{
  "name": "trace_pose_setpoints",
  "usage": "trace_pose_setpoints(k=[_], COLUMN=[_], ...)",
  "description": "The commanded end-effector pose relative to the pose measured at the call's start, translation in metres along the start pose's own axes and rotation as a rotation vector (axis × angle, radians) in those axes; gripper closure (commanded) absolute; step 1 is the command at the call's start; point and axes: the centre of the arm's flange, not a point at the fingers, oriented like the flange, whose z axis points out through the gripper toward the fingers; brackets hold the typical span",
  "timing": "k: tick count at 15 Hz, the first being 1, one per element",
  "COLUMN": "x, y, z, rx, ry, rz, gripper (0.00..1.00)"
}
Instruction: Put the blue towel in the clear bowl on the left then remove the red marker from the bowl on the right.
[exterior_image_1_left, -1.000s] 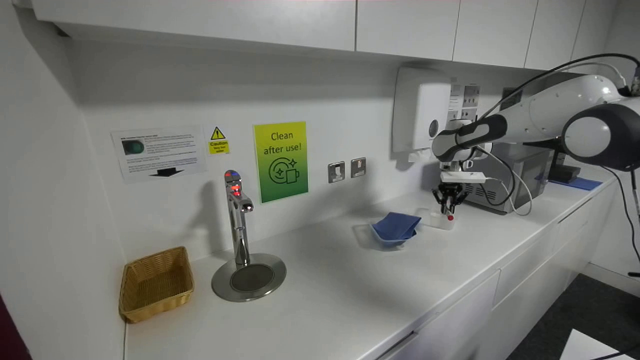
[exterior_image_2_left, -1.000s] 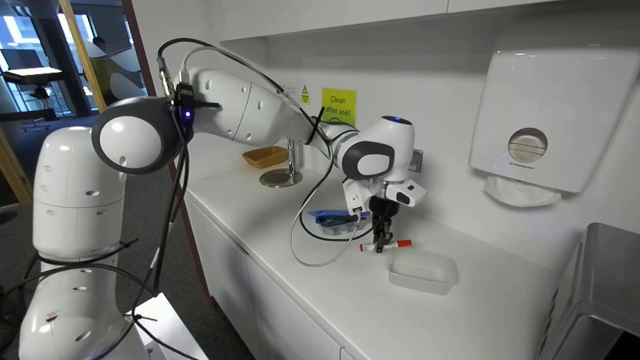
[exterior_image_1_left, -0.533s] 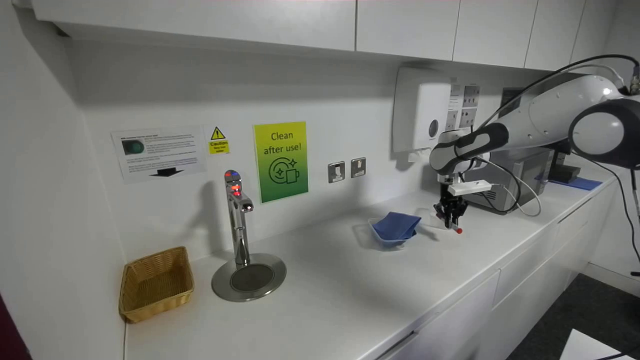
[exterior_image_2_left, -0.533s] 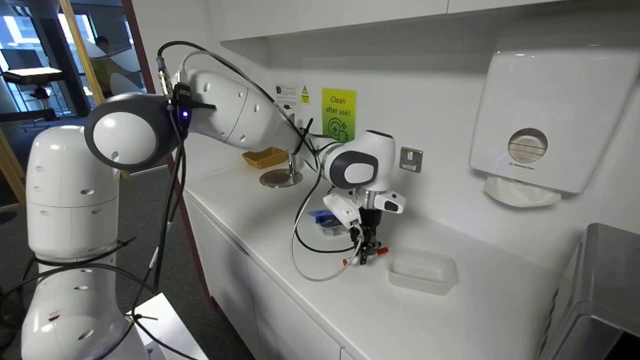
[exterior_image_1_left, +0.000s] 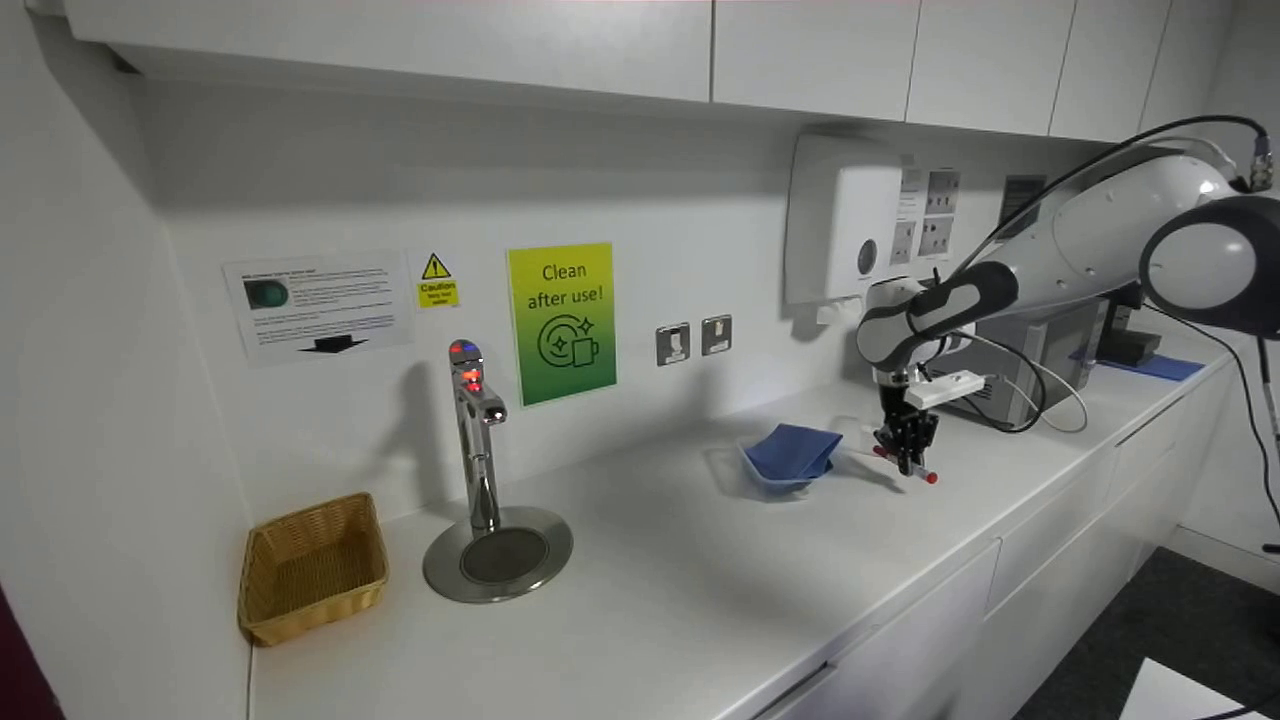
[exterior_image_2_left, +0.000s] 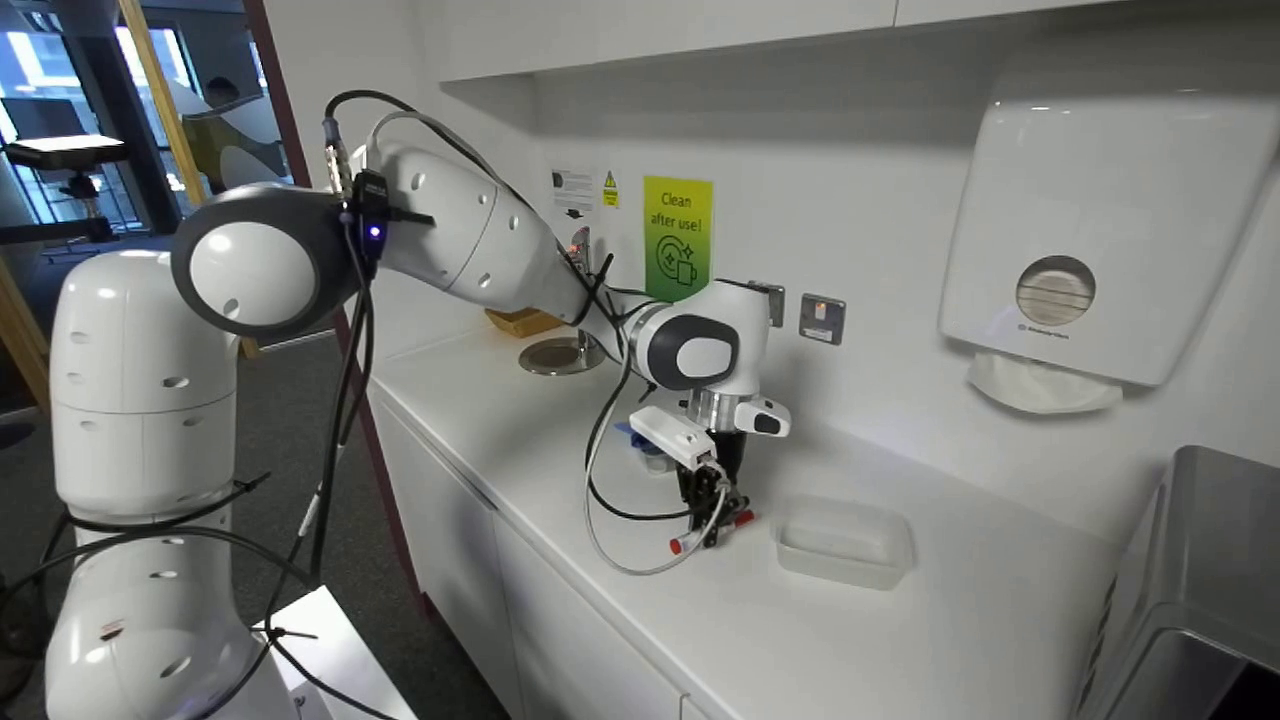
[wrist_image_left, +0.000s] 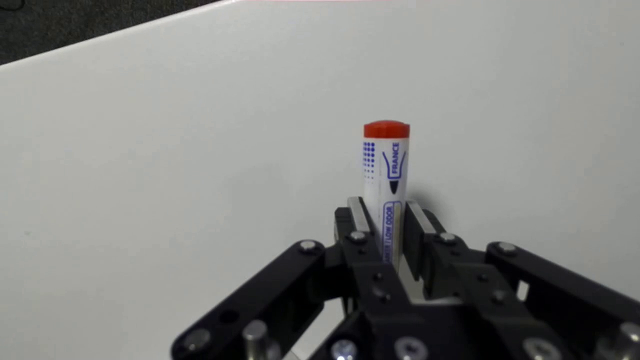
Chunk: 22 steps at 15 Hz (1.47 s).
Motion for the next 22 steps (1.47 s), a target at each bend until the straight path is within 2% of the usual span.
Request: trace_pose_setpoints(k=[1,12,13,14,20,22], x=[-0.027,-0.041,-0.042,-0.042,-0.041,-0.043], y=[-0.009,-0.019,-0.019,-0.019,-0.01,-0.006], z=[-0.001,0.009,0.01,0.011,0.012,0.009], rx=[0.005,0.006,0.007,0.008,0.019,0.027], ry=[0.005,0.01,0.008,0.004,-0.003,0.003], rz=[-0.044,-0.041,-0.038,-0.034,-0.007,0.014], gripper=[0.94,0.94,0.53,0.52,0.07,0.0])
